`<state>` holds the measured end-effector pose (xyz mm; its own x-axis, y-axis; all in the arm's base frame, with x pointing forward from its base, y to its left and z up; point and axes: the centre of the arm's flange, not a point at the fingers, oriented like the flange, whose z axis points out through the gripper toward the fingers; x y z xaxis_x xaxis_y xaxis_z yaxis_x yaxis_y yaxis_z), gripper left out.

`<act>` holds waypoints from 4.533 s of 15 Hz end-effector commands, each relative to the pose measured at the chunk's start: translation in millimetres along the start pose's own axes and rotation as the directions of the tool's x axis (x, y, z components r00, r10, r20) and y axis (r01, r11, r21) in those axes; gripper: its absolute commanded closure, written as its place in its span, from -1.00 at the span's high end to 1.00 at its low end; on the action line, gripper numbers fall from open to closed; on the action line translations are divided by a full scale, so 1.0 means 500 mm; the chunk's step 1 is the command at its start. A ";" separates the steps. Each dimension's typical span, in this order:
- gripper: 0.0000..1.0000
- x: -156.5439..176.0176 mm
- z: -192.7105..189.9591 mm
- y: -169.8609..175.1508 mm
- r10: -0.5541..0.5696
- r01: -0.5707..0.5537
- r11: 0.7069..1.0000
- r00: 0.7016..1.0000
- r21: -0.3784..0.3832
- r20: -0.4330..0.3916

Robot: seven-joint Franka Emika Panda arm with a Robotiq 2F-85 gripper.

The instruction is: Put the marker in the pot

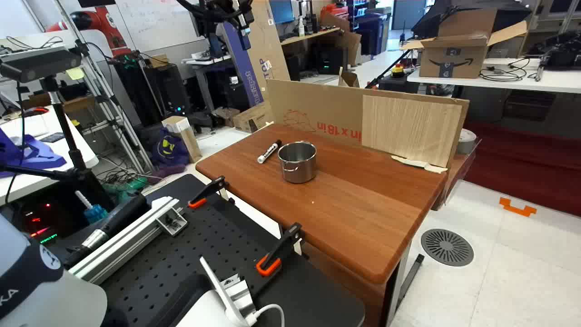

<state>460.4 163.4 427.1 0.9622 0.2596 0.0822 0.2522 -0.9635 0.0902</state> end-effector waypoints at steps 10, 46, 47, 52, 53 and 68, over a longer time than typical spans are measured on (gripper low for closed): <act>1.00 0.030 0.101 0.047 -0.051 0.050 0.998 0.996 0.024 0.068; -0.29 0.256 0.587 0.005 -0.207 0.172 0.970 0.955 0.170 0.213; -0.46 0.257 0.586 0.007 -0.206 0.171 0.971 0.955 0.170 0.215; -0.94 0.266 0.582 0.015 -0.203 0.166 0.971 0.952 0.171 0.231; -0.90 0.267 0.582 0.016 -0.201 0.164 0.972 0.952 0.170 0.233; -0.90 0.238 0.470 0.065 -0.116 0.111 0.986 0.992 0.121 0.040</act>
<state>625.8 155.5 189.2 0.9211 0.3875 -0.0371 0.3862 -0.9217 -0.0378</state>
